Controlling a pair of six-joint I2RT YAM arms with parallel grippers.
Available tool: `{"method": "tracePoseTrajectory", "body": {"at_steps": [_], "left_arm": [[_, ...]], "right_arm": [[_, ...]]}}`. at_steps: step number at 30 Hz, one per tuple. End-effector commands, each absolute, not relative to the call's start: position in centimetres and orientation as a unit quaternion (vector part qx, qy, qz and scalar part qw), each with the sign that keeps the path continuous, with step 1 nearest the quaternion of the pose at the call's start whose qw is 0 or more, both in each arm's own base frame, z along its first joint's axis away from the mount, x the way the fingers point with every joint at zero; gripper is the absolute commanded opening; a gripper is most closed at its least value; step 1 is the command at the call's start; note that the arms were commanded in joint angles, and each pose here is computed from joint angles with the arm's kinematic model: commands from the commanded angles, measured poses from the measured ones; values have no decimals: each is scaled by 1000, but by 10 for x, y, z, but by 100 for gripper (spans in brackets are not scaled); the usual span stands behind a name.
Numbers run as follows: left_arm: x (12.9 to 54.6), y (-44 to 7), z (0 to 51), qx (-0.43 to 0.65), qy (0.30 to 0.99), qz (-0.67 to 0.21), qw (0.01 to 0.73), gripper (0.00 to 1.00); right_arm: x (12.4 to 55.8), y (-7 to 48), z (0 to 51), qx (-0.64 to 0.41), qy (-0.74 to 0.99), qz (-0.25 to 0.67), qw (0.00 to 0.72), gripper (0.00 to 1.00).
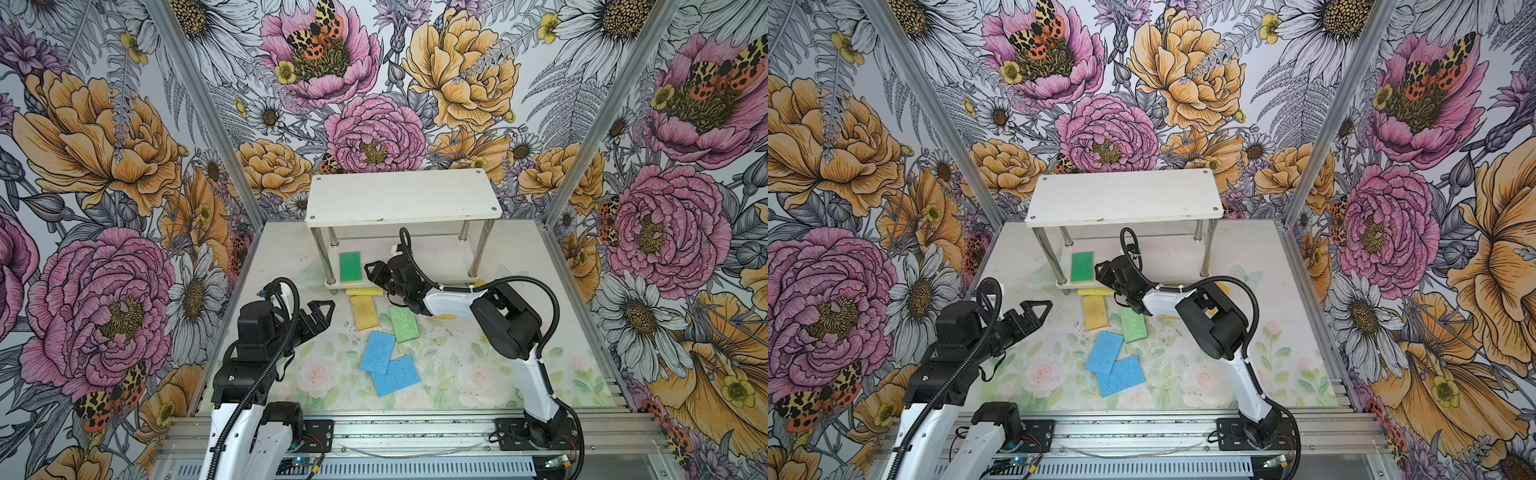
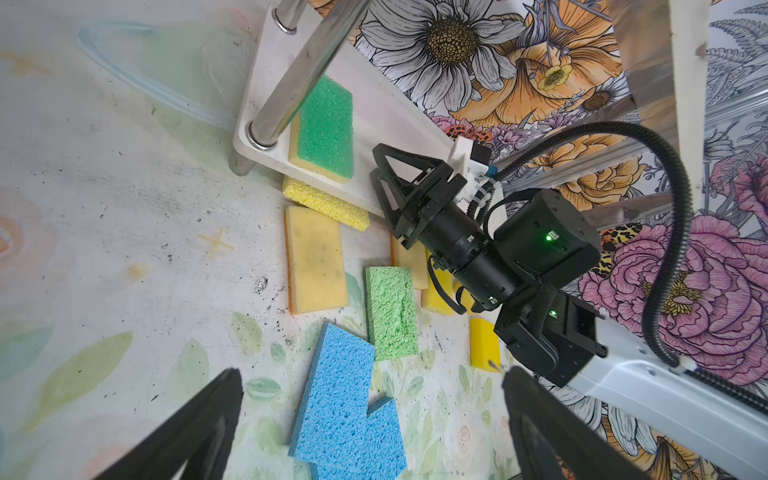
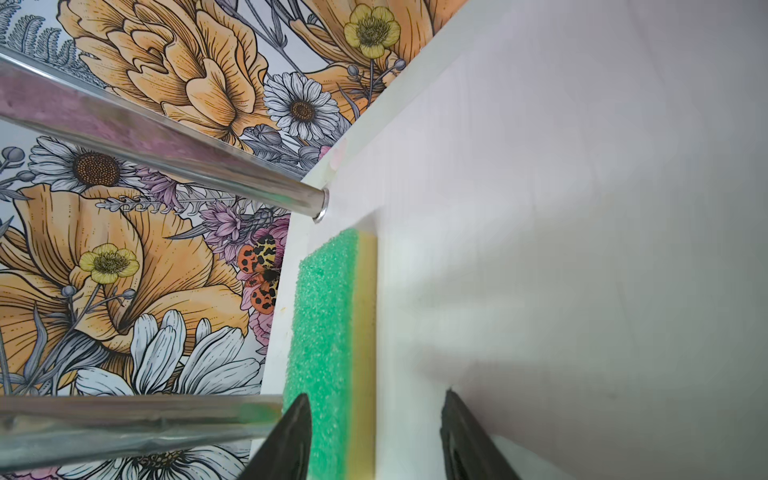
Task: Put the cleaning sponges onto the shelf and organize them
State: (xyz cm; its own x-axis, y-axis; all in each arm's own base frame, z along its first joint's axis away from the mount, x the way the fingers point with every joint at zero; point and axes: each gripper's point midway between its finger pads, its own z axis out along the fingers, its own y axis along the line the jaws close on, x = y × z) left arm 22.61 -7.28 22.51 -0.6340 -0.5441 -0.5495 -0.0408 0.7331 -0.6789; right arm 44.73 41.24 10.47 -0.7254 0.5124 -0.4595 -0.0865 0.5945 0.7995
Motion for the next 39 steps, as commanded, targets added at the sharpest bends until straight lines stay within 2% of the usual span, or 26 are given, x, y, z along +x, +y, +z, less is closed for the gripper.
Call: {"method": "tracePoseTrajectory", "body": {"at_steps": [1,9,14,24,31,35,39], "left_arm": [[224,-81,228,-158,846,-342,378,99],[218,-99,218,-151,852,-374,334,99],[215,-106,216,-162,846,-380,338,99],[214,-132,187,-172,845,-395,316,99],[216,-139,159,-189,848,-399,293,97],[220,-143,148,-193,850,-400,285,96],[224,-145,139,-205,847,-403,280,96]], "right_arm": [[443,401,120,123,809,435,376,53],[406,381,120,105,812,435,375,54],[374,363,119,86,822,425,369,55],[308,342,99,35,859,405,311,57],[275,311,92,-47,917,290,270,59],[267,294,98,-65,924,269,265,60],[267,289,79,-93,936,260,217,61]]}}
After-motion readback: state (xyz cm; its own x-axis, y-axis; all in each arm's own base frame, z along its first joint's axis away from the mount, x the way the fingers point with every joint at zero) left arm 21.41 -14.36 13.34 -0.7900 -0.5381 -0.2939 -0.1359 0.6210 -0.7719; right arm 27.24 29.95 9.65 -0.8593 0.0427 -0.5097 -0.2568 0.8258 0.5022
